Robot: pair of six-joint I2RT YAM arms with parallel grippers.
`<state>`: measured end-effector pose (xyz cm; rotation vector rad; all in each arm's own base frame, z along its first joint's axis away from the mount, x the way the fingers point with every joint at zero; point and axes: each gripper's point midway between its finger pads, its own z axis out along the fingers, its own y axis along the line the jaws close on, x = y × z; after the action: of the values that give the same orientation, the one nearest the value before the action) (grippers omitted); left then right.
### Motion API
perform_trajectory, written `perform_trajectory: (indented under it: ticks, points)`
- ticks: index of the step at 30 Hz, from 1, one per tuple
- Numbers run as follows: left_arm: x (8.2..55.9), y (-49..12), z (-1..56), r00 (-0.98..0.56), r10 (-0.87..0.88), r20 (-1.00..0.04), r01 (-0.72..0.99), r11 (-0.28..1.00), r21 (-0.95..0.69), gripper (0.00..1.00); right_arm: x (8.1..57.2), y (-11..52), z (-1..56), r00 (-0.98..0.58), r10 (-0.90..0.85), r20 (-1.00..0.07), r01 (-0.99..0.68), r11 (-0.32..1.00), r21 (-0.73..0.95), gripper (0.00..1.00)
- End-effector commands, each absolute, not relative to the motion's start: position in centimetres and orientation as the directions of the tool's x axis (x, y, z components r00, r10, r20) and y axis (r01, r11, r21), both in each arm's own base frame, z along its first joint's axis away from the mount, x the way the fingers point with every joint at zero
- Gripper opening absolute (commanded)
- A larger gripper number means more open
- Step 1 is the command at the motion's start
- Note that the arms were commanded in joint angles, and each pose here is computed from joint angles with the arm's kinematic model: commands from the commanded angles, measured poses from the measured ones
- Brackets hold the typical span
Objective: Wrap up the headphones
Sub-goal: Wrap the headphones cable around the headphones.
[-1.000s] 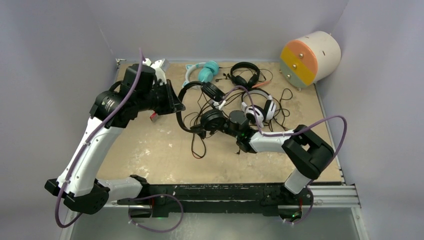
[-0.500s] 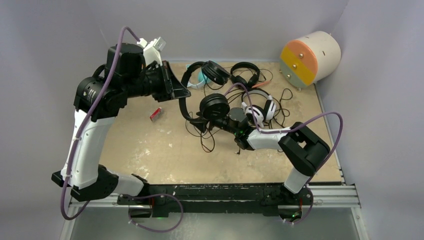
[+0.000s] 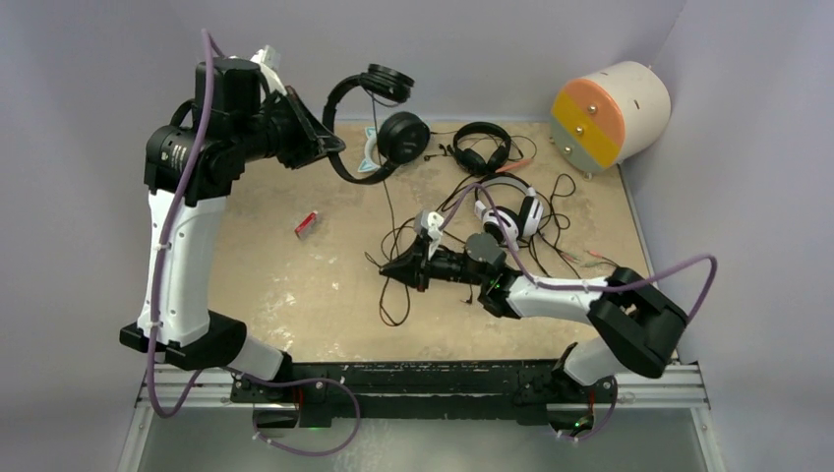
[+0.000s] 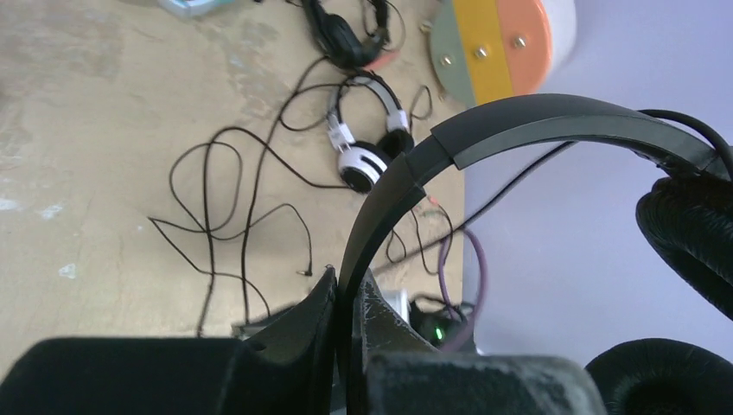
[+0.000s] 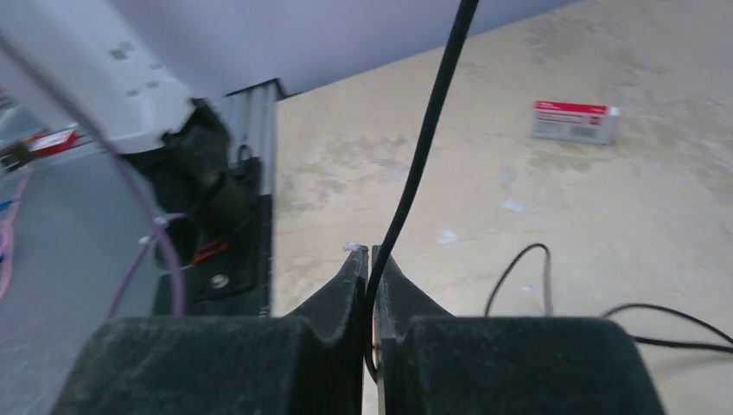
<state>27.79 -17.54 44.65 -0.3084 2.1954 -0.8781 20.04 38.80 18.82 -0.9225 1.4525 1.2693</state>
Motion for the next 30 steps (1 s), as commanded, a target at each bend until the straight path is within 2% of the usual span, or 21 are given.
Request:
perform_trajectory:
  ticks: [1, 4, 8, 10, 13, 17, 20, 25, 30]
  points:
    - [31.7, -15.8, 43.5, -0.629, -0.617, -0.473, -0.113, 0.675, -0.729, 0.00, 14.6, 38.7, 20.5, -0.252, 0.052, -0.966, -0.967, 0.021, 0.253, 0.05]
    - [33.8, -13.9, 41.4, -0.552, -0.688, -0.471, -0.230, 0.668, -0.707, 0.00, 12.1, 38.7, 21.9, -0.244, 0.059, -0.968, -0.970, -0.034, 0.242, 0.06]
    - [35.5, -9.8, 38.1, -0.410, -0.715, -0.566, -0.380, 0.698, -0.607, 0.00, 11.5, 38.3, 24.0, -0.255, 0.057, -0.965, -0.967, -0.032, 0.253, 0.06]
    - [35.6, -7.6, 36.8, -0.350, -0.691, -0.632, -0.432, 0.718, -0.546, 0.00, 11.6, 38.4, 24.7, -0.271, 0.033, -0.962, -0.962, -0.022, 0.271, 0.00]
    - [35.6, -4.5, 34.3, -0.304, -0.611, -0.731, -0.514, 0.751, -0.413, 0.00, 12.0, 38.9, 25.6, -0.284, -0.032, -0.958, -0.959, -0.002, 0.285, 0.00]
    - [34.5, -1.6, 31.4, -0.337, -0.489, -0.804, -0.577, 0.782, -0.234, 0.00, 12.4, 38.8, 25.7, -0.317, -0.130, -0.940, -0.949, 0.047, 0.313, 0.00]
    - [33.5, -0.9, 29.7, -0.384, -0.398, -0.833, -0.558, 0.819, -0.134, 0.00, 13.2, 38.4, 25.4, -0.313, -0.221, -0.924, -0.949, 0.107, 0.296, 0.00]
    - [31.9, -2.0, 27.1, -0.439, -0.209, -0.874, -0.492, 0.870, 0.040, 0.00, 15.6, 38.4, 27.5, -0.320, -0.274, -0.907, -0.945, 0.155, 0.286, 0.00]
    - [31.0, -4.4, 23.9, -0.540, -0.009, -0.842, -0.339, 0.917, 0.208, 0.00, 18.9, 38.4, 28.7, -0.401, -0.307, -0.863, -0.915, 0.177, 0.362, 0.00]
